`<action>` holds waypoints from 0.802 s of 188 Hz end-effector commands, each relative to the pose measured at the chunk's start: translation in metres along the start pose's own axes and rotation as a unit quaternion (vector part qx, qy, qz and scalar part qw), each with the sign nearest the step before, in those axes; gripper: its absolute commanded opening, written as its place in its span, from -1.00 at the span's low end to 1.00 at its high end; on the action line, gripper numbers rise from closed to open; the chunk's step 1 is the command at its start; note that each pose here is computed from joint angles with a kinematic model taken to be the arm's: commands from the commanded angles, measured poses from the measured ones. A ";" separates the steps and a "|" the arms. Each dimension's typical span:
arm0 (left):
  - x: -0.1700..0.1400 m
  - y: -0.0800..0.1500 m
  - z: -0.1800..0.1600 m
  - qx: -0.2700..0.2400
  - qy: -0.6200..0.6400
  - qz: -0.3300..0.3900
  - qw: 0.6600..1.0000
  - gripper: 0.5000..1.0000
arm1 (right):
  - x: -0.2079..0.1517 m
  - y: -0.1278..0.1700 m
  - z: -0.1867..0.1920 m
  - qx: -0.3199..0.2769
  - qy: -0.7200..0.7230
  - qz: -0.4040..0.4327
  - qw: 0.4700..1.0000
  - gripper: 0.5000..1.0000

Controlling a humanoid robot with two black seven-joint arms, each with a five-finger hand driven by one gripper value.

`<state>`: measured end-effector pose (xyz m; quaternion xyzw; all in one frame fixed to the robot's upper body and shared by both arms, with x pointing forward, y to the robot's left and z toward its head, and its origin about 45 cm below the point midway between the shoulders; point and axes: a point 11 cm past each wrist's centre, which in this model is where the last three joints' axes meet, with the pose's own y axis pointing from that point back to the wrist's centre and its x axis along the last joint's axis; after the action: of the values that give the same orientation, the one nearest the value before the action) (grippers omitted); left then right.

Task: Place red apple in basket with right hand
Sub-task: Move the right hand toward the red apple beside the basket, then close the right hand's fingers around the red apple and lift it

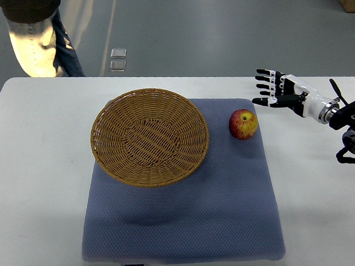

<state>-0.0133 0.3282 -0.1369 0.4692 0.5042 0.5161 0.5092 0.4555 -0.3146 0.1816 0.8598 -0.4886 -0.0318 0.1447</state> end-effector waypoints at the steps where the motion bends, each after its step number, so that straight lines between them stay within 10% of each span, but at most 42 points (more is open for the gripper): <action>1: 0.000 0.000 0.000 0.000 0.000 0.000 1.000 1.00 | -0.003 0.000 -0.001 -0.008 0.028 -0.023 0.999 0.69; 151: 0.000 0.000 0.000 0.000 0.000 0.000 1.000 1.00 | -0.022 -0.011 0.011 -0.066 0.224 -0.048 0.971 0.69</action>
<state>-0.0133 0.3285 -0.1369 0.4693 0.5042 0.5162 0.5090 0.4510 -0.2921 0.1692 0.8629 -0.3950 0.1103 0.2952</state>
